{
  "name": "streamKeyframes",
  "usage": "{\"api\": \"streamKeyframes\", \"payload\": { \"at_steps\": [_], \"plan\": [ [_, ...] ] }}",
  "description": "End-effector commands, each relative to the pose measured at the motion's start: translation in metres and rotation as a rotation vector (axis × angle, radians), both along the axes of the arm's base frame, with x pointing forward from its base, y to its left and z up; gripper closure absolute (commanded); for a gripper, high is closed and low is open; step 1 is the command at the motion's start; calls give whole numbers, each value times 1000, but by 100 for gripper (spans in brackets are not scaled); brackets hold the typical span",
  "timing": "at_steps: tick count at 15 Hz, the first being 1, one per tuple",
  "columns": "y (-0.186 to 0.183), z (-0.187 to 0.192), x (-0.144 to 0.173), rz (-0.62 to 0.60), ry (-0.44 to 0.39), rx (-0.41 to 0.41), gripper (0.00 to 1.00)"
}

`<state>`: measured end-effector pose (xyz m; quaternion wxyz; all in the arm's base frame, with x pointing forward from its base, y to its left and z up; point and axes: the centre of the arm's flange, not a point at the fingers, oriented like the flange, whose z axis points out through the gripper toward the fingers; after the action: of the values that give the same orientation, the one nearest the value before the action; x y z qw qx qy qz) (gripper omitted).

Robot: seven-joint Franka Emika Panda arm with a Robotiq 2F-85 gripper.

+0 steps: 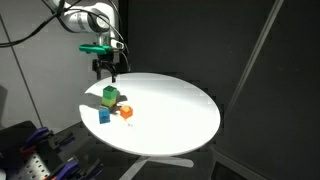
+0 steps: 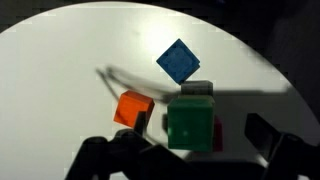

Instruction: Put the dark green toy block on top of the orange toy block, then put it back on top of the light green toy block

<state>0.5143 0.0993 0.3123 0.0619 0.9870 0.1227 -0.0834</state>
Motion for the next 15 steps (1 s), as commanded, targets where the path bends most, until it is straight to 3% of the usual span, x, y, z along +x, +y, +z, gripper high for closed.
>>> {"api": "streamKeyframes", "payload": {
  "at_steps": [1, 6, 15],
  "plan": [
    [-14, 25, -26, -42, 33, 21, 0],
    [-38, 42, -49, -121, 57, 35, 0],
    [-79, 69, -81, -220, 7, 54, 0]
  ]
}}
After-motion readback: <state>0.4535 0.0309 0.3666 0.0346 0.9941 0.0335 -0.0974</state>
